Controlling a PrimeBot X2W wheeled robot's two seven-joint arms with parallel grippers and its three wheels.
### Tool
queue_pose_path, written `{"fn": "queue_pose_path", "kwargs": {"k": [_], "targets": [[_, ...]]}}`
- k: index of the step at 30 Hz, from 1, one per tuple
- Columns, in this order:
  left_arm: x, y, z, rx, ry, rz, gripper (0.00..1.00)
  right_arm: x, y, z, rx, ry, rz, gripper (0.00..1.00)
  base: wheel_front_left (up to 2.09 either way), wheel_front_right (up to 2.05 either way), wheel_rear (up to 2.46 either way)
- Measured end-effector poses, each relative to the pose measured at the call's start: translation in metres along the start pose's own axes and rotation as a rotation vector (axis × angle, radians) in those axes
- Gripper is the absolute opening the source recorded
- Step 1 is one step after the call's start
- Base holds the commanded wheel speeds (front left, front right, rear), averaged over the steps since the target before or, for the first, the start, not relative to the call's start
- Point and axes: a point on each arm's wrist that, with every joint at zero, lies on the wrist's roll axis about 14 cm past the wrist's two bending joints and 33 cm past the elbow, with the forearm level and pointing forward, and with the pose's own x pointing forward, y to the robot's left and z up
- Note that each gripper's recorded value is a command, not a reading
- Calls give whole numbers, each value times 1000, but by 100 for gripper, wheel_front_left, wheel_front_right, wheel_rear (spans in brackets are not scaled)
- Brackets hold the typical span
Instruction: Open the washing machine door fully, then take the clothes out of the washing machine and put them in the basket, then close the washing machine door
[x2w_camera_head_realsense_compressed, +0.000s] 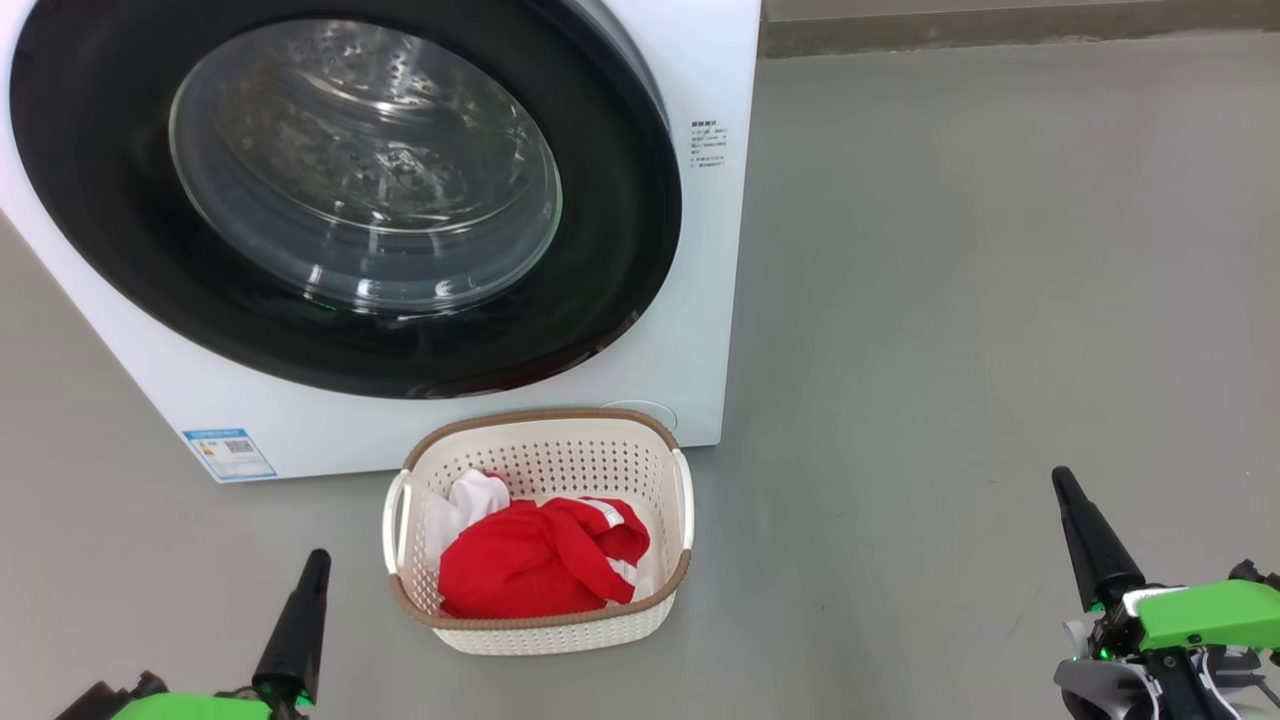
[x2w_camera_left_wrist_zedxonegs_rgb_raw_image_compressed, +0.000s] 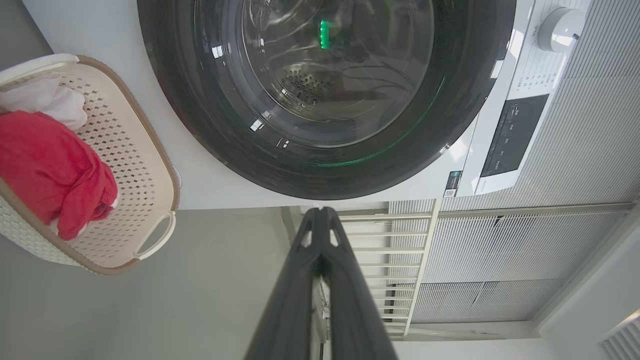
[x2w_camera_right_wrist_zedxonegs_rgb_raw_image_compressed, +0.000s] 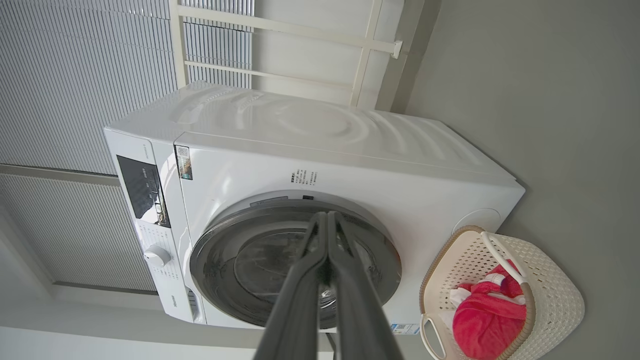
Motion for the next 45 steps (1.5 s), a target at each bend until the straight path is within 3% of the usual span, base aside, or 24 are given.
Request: {"fn": "queue_pose_path", "kwargs": {"k": [45], "targets": [[1, -1, 0, -21, 3, -9, 0, 2, 3, 0, 31, 0, 10, 0, 0, 0, 0]]}}
